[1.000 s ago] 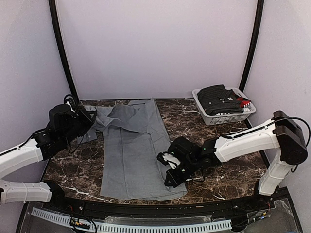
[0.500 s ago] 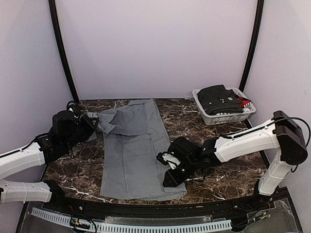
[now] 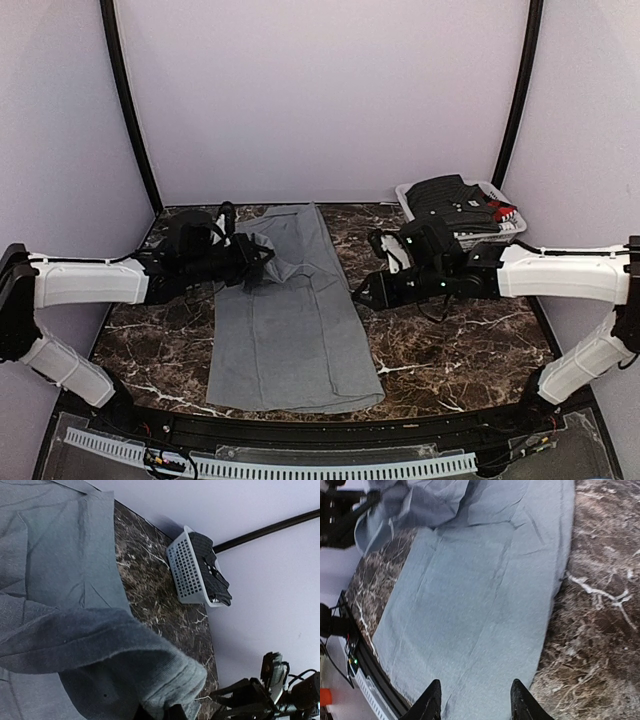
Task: Fold and stack the long sleeve shirts
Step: Fold the sleeve of the 1/3-folded shirt, then adjust the sleeve of the 1/3-folded shirt.
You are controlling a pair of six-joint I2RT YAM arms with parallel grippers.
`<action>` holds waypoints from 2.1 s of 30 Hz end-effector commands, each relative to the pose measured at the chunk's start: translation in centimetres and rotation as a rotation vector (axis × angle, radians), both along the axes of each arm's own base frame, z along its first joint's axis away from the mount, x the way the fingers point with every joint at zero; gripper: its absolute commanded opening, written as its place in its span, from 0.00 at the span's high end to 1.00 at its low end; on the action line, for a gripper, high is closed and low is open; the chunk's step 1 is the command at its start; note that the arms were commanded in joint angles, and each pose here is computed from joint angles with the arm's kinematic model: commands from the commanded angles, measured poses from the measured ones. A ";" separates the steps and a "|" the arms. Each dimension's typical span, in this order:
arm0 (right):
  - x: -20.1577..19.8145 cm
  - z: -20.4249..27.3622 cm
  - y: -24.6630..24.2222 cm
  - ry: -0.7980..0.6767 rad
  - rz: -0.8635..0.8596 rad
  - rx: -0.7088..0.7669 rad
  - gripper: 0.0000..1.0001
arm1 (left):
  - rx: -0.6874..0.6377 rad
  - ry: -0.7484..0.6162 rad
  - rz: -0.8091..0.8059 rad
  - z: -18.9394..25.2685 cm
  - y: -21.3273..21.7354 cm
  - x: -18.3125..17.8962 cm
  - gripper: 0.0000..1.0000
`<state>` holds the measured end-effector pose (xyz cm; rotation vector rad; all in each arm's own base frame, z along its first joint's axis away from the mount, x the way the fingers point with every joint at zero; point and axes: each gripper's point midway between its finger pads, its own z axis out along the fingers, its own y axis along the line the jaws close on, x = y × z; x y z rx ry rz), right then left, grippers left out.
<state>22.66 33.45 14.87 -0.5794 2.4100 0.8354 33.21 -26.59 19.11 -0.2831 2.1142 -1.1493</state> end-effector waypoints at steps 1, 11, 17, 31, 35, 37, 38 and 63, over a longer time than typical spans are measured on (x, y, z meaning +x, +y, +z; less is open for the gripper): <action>3.1 2.6 -0.9 -0.091 -0.080 0.044 0.55 | -0.116 0.072 -0.272 0.6 -7.1 -2.8 1.00; 2.8 0.5 -2.4 -0.070 -0.078 0.023 0.54 | -0.064 0.373 -0.644 -6.3 -17.1 -10.5 1.00; 1.1 -1.7 -3.2 -0.019 -0.050 0.008 0.54 | 0.035 0.441 -0.748 -8.3 -18.0 -13.8 1.00; -0.3 -3.3 -3.9 0.001 -0.009 -0.058 0.52 | 0.235 0.295 -0.634 -5.6 -13.9 -12.6 0.36; -1.1 -3.8 -3.6 -0.001 0.007 -0.082 0.52 | 0.266 0.293 -0.530 -5.8 -10.9 -10.1 0.35; -1.9 -3.5 -2.7 -0.019 0.033 -0.099 0.52 | 0.270 0.314 -0.485 -6.5 -9.5 -8.9 0.37; -2.2 -3.3 -2.3 -0.028 0.042 -0.109 0.52 | 0.266 0.319 -0.463 -6.8 -8.8 -8.0 0.37; -7.5 -8.0 -1.1 0.100 0.091 -0.228 0.67 | 0.265 0.432 -0.307 -12.9 -7.9 -2.9 0.37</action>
